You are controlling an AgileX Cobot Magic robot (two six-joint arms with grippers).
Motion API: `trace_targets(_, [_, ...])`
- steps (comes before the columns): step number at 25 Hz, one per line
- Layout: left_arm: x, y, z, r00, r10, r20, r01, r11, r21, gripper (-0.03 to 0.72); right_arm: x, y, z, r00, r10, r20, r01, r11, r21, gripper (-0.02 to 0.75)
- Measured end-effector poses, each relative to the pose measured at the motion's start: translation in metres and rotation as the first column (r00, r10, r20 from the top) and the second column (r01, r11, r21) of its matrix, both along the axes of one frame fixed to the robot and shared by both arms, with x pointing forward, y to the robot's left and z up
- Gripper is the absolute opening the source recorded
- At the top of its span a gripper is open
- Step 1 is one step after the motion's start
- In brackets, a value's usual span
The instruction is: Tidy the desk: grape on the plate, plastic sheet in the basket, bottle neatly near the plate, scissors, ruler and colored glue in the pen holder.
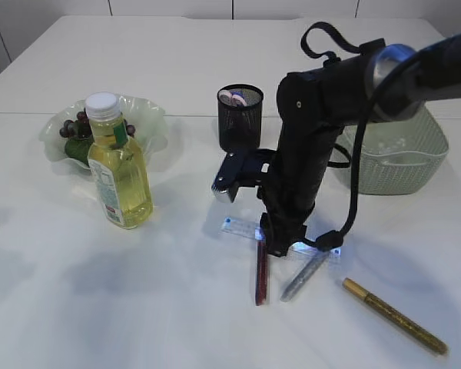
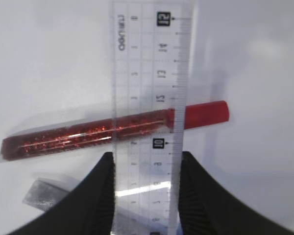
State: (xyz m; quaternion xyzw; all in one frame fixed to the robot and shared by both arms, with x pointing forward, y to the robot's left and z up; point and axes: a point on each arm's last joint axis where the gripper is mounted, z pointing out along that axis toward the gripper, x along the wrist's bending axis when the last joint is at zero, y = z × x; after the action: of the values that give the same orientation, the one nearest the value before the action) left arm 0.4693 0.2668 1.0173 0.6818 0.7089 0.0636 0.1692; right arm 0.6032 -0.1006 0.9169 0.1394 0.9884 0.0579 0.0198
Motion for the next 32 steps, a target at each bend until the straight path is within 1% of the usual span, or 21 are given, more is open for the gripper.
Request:
trace_targets(4, [0.0, 0.0, 0.0, 1.0, 0.0, 0.0, 0.0, 1.0, 0.0, 0.434, 0.004, -0.008, 0.015, 0.998, -0.058, 0.009, 0.058, 0.997, 0.059, 0.3])
trace_targets(7, [0.0, 0.0, 0.0, 1.0, 0.0, 0.002, 0.0, 1.0, 0.001, 0.434, 0.011, -0.019, 0.029, 0.991, -0.131, 0.026, 0.126, 0.982, 0.14, 0.3])
trace_targets(11, [0.0, 0.0, 0.0, 1.0, 0.0, 0.002, 0.0, 1.0, 0.001, 0.434, 0.023, -0.041, 0.049, 0.975, -0.22, 0.037, 0.2, 0.937, 0.286, 0.3])
trace_targets(14, [0.0, 0.0, 0.0, 1.0, -0.001, -0.004, 0.001, 1.0, 0.001, 0.434, 0.037, -0.051, 0.064, 0.959, -0.279, 0.055, 0.234, 0.883, 0.408, 0.3])
trace_targets(17, [-0.002, 0.0, -0.001, 1.0, -0.004, -0.024, 0.004, 1.0, 0.002, 0.434, 0.052, -0.05, 0.086, 0.934, -0.341, 0.104, 0.235, 0.809, 0.539, 0.3])
trace_targets(21, [-0.004, 0.0, -0.001, 0.999, -0.007, -0.048, 0.007, 1.0, 0.003, 0.434, 0.071, -0.046, 0.118, 0.888, -0.421, 0.184, 0.191, 0.702, 0.686, 0.3])
trace_targets(23, [-0.005, 0.0, -0.002, 0.998, -0.008, -0.06, 0.009, 1.0, 0.004, 0.434, 0.082, -0.046, 0.129, 0.858, -0.476, 0.194, 0.182, 0.635, 0.751, 0.3])
trace_targets(24, [-0.006, 0.0, -0.002, 0.998, -0.009, -0.066, 0.009, 1.0, 0.004, 0.434, 0.087, -0.047, 0.133, 0.847, -0.495, 0.194, 0.177, 0.606, 0.776, 0.3])
trace_targets(27, [-0.008, 0.0, -0.002, 0.996, -0.012, -0.091, 0.012, 1.0, 0.004, 0.434, 0.105, -0.051, 0.137, 0.813, -0.563, 0.146, 0.189, 0.493, 0.849, 0.3])
trace_targets(29, [-0.009, 0.0, -0.003, 0.995, -0.013, -0.104, 0.013, 1.0, 0.002, 0.435, 0.116, -0.051, 0.136, 0.798, -0.59, 0.126, 0.186, 0.439, 0.879, 0.3])
trace_targets(32, [-0.01, 0.0, -0.003, 0.993, -0.014, -0.114, 0.014, 1.0, 0.003, 0.434, 0.129, -0.051, 0.13, 0.781, -0.616, 0.107, 0.174, 0.378, 0.909, 0.3])
